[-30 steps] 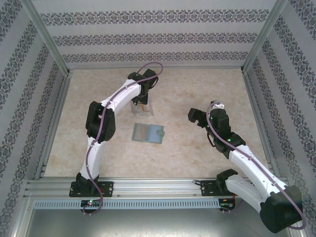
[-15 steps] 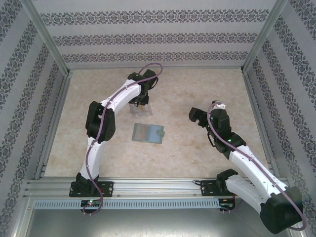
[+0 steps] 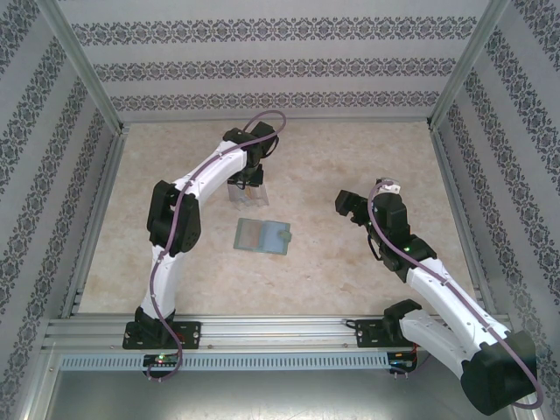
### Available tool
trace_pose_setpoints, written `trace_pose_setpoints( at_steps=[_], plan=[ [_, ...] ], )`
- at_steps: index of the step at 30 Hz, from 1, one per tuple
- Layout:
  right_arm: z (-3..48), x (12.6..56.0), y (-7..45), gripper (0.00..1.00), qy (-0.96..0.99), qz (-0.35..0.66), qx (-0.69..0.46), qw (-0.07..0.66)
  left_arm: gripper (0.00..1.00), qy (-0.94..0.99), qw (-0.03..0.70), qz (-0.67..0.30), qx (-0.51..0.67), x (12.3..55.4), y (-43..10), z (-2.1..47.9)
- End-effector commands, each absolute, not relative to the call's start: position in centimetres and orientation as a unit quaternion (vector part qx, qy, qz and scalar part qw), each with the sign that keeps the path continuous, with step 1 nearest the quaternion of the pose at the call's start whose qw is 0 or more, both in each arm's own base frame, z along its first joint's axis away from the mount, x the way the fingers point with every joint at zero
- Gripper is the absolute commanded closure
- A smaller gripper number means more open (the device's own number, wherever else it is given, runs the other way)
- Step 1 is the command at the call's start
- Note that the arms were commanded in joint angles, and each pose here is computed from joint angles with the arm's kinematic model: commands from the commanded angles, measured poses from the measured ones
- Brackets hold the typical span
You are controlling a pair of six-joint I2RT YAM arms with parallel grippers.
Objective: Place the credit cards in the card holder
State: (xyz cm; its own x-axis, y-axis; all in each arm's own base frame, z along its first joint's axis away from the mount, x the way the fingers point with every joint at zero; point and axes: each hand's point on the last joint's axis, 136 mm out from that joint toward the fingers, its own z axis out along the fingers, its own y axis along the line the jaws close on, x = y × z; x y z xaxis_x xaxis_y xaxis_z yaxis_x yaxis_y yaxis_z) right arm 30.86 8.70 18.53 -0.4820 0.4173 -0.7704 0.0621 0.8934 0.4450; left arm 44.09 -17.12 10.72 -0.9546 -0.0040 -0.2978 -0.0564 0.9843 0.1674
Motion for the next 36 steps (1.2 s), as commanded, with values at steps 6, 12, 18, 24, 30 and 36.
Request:
trace_pose_setpoints(
  at_steps=[6,12,18,24,30,36],
  plan=[
    [18.0,30.7,7.7,0.02,0.841,0.167,0.159,0.49,0.55,0.985,0.155,0.064,-0.036,44.0,-17.1,11.4],
    [17.9,30.8,7.7,0.02,0.84,0.169,0.16,0.489,0.61,0.986,0.152,0.062,-0.039,44.1,-17.0,10.9],
    [17.9,30.8,7.6,0.02,0.84,0.167,0.162,0.489,0.61,0.988,0.14,0.059,-0.039,44.2,-16.9,9.9],
    [17.9,30.8,7.6,0.02,0.841,0.169,0.162,0.488,0.58,0.987,0.139,0.07,-0.041,44.3,-16.5,9.6],
    [17.9,30.7,7.5,0.02,0.84,0.169,0.164,0.489,0.62,0.986,0.136,0.084,-0.041,44.2,-16.0,9.2],
    [17.9,30.8,7.4,0.02,0.84,0.168,0.165,0.49,0.76,0.986,0.139,0.088,-0.039,44.3,-15.8,9.4]
  ],
)
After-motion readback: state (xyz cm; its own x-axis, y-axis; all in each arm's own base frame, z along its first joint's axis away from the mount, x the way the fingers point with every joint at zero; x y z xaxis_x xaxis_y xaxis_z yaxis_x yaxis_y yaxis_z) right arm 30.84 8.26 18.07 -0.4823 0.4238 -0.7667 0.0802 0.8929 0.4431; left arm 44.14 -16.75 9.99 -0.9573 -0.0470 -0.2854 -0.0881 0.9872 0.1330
